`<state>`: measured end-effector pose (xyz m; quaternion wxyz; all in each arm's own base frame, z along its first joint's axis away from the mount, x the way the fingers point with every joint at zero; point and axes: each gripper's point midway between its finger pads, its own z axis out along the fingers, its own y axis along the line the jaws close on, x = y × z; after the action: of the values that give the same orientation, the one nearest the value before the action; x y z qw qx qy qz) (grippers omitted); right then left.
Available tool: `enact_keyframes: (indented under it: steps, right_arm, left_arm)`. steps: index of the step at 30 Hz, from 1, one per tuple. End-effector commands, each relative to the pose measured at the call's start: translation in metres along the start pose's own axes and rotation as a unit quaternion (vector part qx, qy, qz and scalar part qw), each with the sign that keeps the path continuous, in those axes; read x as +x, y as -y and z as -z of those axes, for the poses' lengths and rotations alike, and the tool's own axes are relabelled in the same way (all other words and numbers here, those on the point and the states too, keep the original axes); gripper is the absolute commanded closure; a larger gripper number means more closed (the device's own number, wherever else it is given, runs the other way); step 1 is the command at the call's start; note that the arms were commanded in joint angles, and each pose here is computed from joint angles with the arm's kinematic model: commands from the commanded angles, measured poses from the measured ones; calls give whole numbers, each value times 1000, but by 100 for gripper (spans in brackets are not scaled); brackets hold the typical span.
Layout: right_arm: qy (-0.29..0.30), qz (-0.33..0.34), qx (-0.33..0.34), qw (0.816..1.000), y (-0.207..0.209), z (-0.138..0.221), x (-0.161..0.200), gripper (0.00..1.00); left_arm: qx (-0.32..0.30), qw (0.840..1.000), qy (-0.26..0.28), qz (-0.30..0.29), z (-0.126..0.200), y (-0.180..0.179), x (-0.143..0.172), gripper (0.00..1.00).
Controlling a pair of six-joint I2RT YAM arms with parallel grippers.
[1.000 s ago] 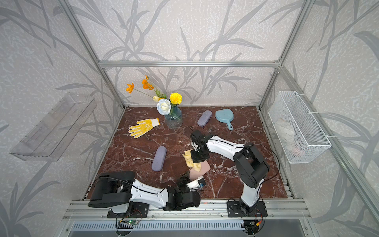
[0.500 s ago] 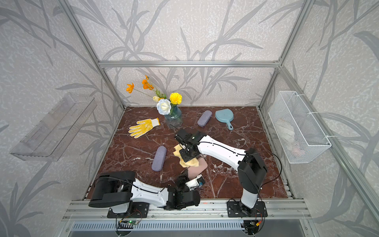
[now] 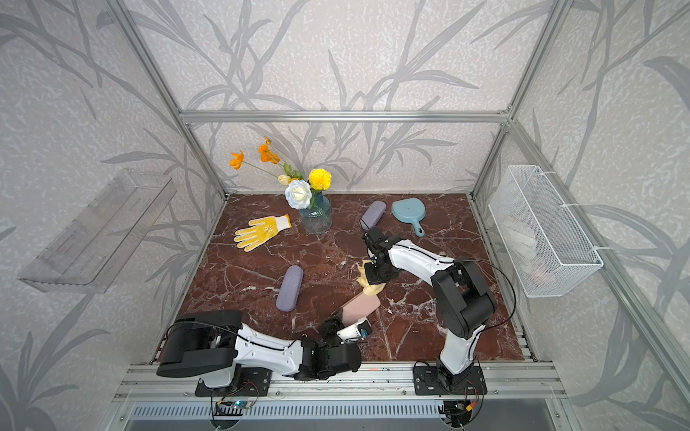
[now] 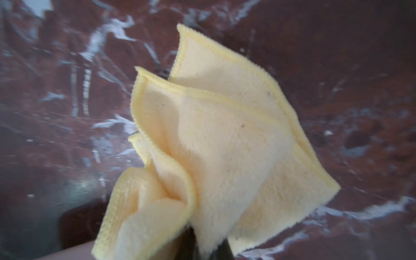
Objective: Wipe the eyeglass case
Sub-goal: Wipe the dirt from the eyeglass case.
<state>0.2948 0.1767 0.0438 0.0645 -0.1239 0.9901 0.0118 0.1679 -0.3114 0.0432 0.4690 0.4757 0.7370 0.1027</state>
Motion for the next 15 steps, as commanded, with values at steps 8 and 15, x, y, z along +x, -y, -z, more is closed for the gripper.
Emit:
enact_keyframes:
  steps: [8, 15]
  right_arm:
    - [-66, 168, 11, 984, -30, -19, -9, 100]
    - [-143, 148, -121, 971, -69, -30, 58, 100]
  left_arm:
    - [141, 987, -19, 78, -11, 4, 19, 87]
    - [168, 976, -47, 129, -19, -2, 27, 89]
